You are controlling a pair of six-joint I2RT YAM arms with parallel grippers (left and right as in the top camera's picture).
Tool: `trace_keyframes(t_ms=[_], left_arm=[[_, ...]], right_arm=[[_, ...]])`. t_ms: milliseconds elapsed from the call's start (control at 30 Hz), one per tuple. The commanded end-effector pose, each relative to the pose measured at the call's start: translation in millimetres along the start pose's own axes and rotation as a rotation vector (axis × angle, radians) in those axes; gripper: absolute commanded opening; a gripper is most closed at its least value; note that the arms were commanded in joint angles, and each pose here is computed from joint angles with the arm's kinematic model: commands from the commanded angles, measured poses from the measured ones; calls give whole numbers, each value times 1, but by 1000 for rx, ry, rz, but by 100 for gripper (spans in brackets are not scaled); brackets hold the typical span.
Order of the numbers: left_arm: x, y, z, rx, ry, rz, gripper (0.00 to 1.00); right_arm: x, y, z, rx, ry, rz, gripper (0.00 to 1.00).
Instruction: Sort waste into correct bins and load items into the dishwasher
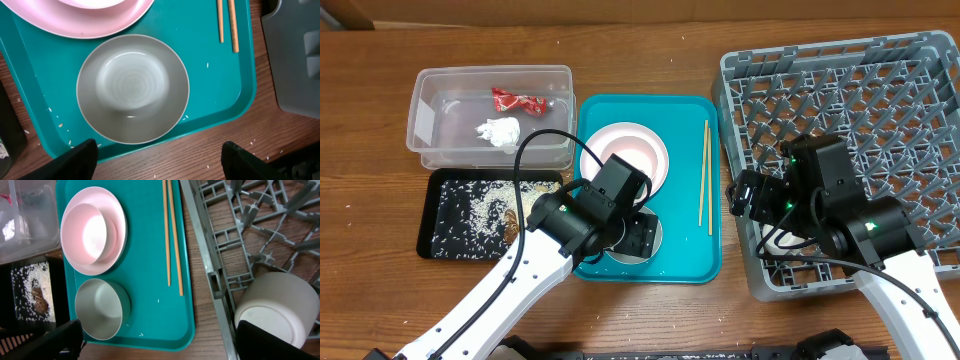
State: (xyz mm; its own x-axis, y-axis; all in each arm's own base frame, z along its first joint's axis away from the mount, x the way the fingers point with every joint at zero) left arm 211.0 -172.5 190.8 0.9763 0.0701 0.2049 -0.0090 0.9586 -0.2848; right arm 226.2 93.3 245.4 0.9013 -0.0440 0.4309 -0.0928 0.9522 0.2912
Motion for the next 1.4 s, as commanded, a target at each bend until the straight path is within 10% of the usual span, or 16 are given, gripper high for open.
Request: trace_keyframes(t_ms=[0, 700, 800, 867, 1367], left_arm=[[-1, 1, -4, 18, -3, 13, 81], [3, 21, 32, 115, -68, 32, 61], [10, 23, 68, 136, -185, 33, 71], [13, 23, 93, 116, -258, 35, 100], [7, 19, 121, 23, -322, 34, 100]], right_arm=[[6, 5, 2, 27, -7, 6, 95], [1, 20, -24, 30, 81, 68, 100], [1, 20, -24, 29, 81, 68, 100], [1, 20, -24, 30, 81, 68, 100], [1, 20, -24, 30, 81, 68, 100]])
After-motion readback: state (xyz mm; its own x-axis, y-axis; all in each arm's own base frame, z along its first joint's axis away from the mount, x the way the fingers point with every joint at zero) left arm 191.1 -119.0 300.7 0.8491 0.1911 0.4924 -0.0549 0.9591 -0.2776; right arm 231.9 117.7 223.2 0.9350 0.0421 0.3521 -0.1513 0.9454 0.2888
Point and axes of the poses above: each gripper's point midway between its finger pads, its own z axis back along the fingers, its own y axis along the line the jaws close on, x = y × z, the point moved 6 cm from there along z, back along the fingers, and after that the axes turned 15 degrees about z, right-handed, at the moved point
